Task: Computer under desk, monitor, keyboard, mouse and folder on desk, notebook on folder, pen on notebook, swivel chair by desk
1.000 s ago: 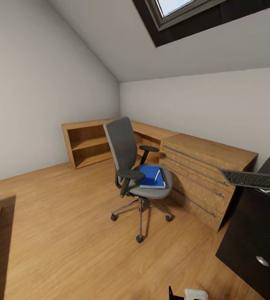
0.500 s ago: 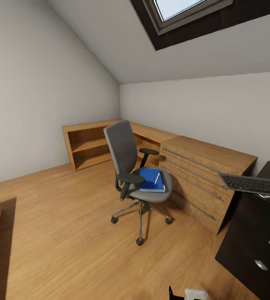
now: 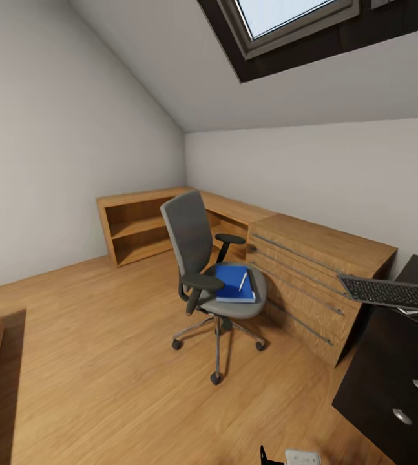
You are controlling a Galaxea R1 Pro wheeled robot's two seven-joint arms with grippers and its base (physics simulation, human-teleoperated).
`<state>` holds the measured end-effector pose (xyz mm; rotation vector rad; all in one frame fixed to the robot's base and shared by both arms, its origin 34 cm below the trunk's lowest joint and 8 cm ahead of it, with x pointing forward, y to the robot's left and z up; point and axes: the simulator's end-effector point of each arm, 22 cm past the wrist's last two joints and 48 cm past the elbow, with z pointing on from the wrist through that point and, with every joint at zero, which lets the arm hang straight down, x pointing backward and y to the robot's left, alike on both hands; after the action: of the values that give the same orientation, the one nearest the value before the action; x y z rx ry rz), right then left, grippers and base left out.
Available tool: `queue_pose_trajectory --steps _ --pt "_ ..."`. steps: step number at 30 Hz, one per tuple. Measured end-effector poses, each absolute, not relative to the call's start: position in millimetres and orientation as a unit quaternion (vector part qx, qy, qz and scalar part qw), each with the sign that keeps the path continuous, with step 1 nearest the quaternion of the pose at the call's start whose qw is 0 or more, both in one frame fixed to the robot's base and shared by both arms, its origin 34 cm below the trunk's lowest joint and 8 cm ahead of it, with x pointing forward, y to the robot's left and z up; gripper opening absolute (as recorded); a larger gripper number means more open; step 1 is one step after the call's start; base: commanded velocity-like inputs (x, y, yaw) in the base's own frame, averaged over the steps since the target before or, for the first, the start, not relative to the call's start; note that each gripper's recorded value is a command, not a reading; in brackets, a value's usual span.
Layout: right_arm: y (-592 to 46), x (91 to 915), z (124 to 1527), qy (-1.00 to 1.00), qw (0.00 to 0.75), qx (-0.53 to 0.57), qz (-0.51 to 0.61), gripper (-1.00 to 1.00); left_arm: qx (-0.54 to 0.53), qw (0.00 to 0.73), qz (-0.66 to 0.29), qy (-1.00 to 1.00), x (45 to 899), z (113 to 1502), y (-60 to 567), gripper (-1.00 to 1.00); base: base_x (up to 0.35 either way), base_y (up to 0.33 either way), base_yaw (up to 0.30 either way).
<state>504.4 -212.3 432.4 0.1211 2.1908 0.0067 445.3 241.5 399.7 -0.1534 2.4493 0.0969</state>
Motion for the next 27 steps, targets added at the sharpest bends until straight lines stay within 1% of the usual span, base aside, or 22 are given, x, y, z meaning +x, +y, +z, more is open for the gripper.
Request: queue_pose_trajectory --steps 4,12,15,19,27 --pt "-212 506 441 0.888 0.457 0.049 0.003 1.00 -0.059 0.335 0.035 0.940 446 407 239 1.00 0.000 0.000 -0.139" --pt "-212 508 456 0.889 0.456 0.049 0.003 1.00 -0.060 0.330 0.037 0.942 443 420 240 1.00 0.000 0.000 -0.229" --pt "-211 508 461 0.889 0.455 0.049 0.004 1.00 -0.059 0.327 0.038 0.942 442 424 240 1.00 -0.053 0.000 -0.140" --pt "-208 508 467 0.891 0.452 0.048 0.006 1.00 -0.060 0.325 0.039 0.943 441 430 241 1.00 -0.207 0.000 -0.058" --pt "-206 509 482 0.891 0.451 0.048 0.008 1.00 -0.061 0.323 0.040 0.944 442 445 242 1.00 -0.326 0.068 -0.004"
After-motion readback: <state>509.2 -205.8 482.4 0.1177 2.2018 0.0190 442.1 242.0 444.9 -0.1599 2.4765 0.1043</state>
